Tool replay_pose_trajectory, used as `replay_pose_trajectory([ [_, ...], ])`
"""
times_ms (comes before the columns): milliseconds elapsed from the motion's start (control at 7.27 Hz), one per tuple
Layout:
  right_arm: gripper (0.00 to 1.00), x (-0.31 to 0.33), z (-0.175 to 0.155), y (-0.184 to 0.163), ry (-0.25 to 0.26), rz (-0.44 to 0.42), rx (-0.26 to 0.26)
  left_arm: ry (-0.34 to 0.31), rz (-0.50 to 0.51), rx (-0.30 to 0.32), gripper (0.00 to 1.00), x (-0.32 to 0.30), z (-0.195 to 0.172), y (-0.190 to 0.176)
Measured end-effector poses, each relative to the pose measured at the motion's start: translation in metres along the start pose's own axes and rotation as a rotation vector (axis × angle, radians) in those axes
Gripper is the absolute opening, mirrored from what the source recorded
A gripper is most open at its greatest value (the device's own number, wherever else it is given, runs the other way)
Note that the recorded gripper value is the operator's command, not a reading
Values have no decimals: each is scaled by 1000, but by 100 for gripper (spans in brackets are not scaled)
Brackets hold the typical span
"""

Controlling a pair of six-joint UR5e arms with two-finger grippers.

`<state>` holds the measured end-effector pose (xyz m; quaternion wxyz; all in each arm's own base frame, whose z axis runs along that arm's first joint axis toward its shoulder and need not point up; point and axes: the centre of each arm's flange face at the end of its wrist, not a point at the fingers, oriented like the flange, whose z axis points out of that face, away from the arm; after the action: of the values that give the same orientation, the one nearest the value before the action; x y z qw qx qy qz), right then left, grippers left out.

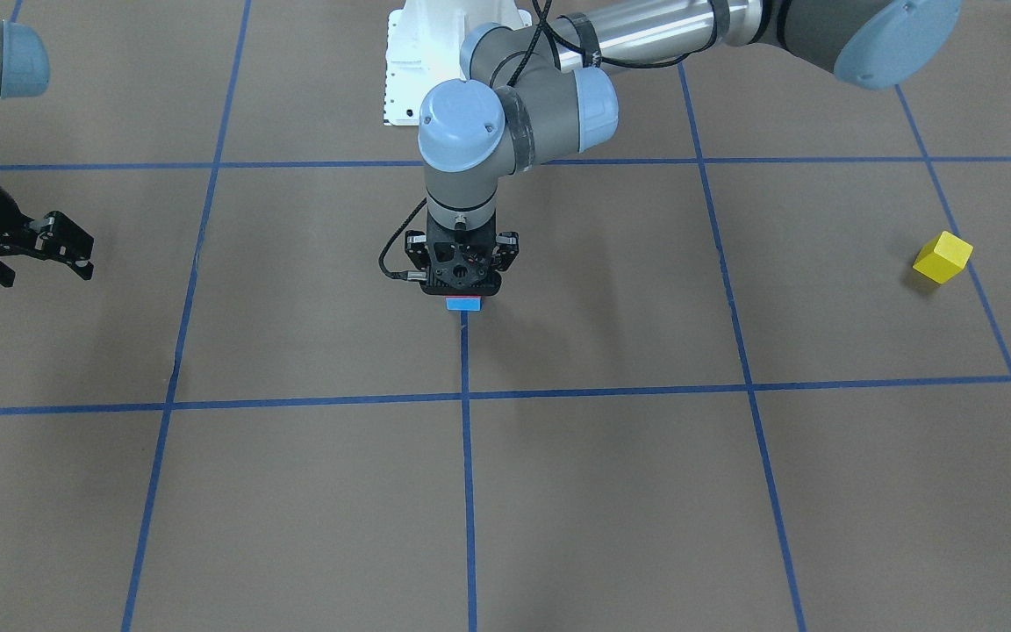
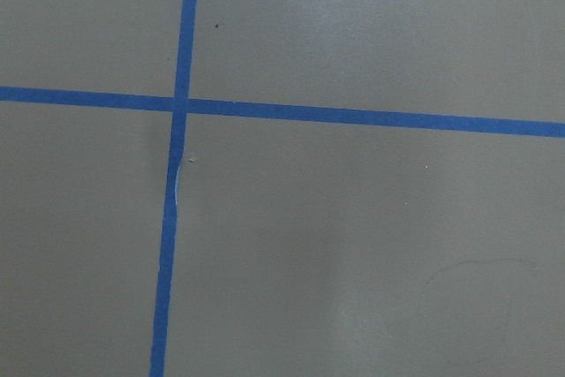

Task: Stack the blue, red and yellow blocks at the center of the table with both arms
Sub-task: 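Lower the red block onto the blue cube with the left gripper, then open the left gripper and withdraw it toward the yellow cube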

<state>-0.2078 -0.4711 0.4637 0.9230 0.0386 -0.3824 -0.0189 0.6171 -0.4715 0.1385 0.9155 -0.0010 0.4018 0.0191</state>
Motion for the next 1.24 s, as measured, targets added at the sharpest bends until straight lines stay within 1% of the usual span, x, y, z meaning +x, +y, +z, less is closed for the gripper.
replay_pose_trajectory([
  [138, 100, 0, 0, 0, 0, 0, 0, 0, 0, 0, 55, 0, 0, 0],
  [275, 100, 0, 0, 0, 0, -1, -1, 0, -1, 1, 61, 0, -1, 0],
  [413, 100, -1, 1, 0, 0, 0, -1, 0, -1, 2, 72, 1, -1, 0],
  [550, 100, -1, 1, 0, 0, 2, -2, -1, -2, 3, 99, 0, -1, 0],
  [963, 100, -1, 2, 0, 0, 4, -3, 3, -1, 7, 99, -2, -4, 1],
  [1238, 100, -1, 1, 0, 0, 5, -2, 19, 3, 12, 99, -8, -12, 8],
])
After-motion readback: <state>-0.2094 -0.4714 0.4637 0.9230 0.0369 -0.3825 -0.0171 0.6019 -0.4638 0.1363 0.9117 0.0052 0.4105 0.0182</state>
